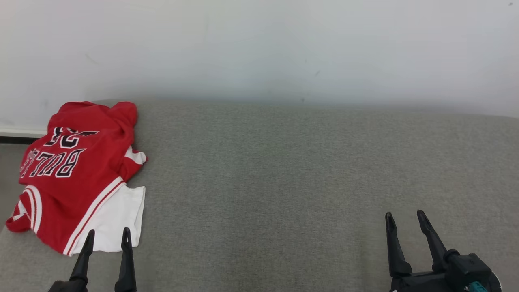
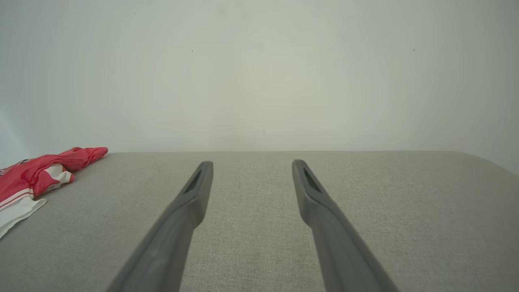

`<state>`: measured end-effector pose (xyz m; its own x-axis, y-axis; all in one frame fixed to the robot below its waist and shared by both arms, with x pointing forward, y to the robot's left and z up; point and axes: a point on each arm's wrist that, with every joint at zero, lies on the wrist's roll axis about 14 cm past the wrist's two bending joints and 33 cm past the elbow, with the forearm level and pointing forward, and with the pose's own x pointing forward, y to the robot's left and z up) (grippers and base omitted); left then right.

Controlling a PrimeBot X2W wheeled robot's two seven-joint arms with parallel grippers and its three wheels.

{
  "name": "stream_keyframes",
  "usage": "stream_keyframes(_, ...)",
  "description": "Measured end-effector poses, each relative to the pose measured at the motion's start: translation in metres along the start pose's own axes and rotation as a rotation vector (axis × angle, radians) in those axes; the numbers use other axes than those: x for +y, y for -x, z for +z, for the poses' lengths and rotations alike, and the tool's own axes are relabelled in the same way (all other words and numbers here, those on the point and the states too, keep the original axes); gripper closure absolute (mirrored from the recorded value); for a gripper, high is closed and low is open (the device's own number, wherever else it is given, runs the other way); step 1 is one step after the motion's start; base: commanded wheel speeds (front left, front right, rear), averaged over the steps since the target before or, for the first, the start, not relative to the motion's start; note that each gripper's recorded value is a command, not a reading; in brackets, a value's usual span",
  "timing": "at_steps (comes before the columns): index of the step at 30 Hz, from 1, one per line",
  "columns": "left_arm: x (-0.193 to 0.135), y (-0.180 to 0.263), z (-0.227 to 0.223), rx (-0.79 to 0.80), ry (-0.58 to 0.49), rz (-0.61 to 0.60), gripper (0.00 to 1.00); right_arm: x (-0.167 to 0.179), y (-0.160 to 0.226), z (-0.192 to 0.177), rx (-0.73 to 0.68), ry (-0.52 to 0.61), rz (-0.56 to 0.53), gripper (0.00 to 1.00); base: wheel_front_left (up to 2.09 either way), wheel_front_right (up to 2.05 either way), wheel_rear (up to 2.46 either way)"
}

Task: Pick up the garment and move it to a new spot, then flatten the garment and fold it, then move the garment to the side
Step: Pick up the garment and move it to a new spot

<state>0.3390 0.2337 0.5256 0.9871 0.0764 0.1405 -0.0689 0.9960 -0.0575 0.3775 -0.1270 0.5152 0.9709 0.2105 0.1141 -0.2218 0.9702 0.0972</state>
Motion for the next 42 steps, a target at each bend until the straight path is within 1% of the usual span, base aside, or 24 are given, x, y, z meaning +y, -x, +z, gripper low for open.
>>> stream_keyframes(7, 0.032, 0.022, -0.001, 0.011, -0.013, 0.107, 0.0, 0.029, -0.015, -0.008, 0.021, -0.013, 0.09, 0.0, 0.0, 0.0, 0.0)
stream_keyframes(16, 0.077, 0.063, 0.002, 0.017, -0.03, 0.269, 0.0, 0.078, -0.034, -0.02, 0.052, -0.035, 0.236, 0.0, 0.0, 0.0, 0.0)
stream_keyframes(20, 0.095, 0.085, 0.003, 0.022, -0.039, 0.342, 0.0, 0.102, -0.04, -0.026, 0.068, -0.047, 0.306, 0.0, 0.0, 0.0, 0.0)
stream_keyframes(25, 0.123, 0.117, 0.012, 0.008, -0.057, 0.469, 0.0, 0.143, -0.047, -0.026, 0.069, -0.061, 0.421, 0.0, 0.0, 0.0, 0.0)
stream_keyframes(28, 0.133, 0.131, 0.014, 0.008, -0.06, 0.526, 0.0, 0.16, -0.051, -0.028, 0.073, -0.066, 0.468, 0.0, 0.0, 0.0, 0.0)
stream_keyframes(36, 0.139, 0.143, 0.011, 0.026, -0.064, 0.581, 0.0, 0.17, -0.056, -0.037, 0.095, -0.07, 0.498, 0.0, 0.0, 0.0, 0.0)
stream_keyframes(42, 0.138, 0.138, 0.008, 0.033, -0.055, 0.569, 0.0, 0.162, -0.058, -0.039, 0.098, -0.067, 0.476, 0.0, 0.0, 0.0, 0.0)
